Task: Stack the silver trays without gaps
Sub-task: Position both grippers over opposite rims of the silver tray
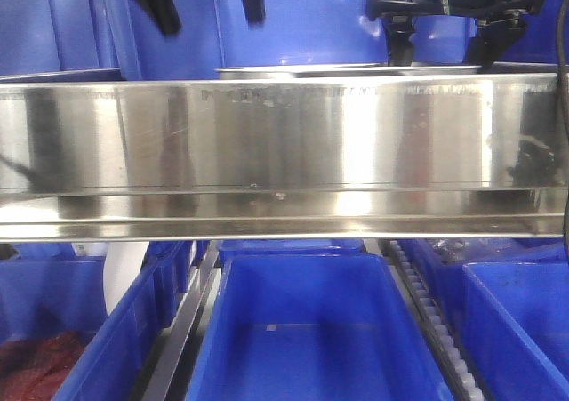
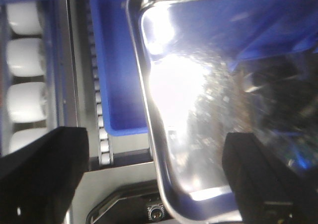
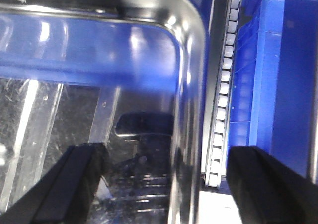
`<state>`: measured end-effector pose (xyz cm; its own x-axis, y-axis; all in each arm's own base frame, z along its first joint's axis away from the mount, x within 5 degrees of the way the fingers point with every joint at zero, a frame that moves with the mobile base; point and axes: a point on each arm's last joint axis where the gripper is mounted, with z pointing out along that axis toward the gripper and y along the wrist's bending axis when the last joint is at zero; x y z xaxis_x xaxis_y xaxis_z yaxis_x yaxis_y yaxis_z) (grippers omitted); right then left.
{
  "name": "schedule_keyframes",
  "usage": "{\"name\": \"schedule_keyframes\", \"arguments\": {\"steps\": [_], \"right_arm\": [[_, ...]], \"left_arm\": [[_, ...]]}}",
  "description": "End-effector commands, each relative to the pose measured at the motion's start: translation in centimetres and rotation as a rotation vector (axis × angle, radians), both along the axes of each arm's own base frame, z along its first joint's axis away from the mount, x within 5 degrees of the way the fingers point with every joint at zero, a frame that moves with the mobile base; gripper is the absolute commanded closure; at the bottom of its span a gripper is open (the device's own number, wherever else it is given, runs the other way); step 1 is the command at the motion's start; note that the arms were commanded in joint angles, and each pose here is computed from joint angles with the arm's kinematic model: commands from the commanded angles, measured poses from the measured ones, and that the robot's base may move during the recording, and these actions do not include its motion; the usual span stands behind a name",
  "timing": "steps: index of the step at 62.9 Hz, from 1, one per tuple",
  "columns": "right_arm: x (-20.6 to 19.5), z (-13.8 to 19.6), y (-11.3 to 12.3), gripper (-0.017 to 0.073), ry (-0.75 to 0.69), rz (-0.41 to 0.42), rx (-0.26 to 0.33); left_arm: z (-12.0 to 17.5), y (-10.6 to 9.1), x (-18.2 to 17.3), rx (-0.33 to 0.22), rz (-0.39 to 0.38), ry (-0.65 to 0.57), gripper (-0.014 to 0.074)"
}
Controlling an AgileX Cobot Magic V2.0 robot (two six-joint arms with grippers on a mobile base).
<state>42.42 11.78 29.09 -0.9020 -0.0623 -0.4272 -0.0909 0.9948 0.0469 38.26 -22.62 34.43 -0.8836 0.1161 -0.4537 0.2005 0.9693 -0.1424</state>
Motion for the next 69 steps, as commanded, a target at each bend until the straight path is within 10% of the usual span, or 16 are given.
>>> {"name": "schedule_keyframes", "arguments": {"steps": [1, 69], "right_arm": [[-0.5, 3.5, -0.4, -0.0063, -0.114, 0.001, 0.022], [-0.5, 3.5, -0.4, -0.0063, -0.114, 0.001, 0.023]], "left_arm": [[2.8, 0.0, -0.4, -0.067, 0.007, -0.106, 0.0139], [-1.2, -0.7, 2.0, -0.020, 0.020, -0.056, 0.0140]]}}
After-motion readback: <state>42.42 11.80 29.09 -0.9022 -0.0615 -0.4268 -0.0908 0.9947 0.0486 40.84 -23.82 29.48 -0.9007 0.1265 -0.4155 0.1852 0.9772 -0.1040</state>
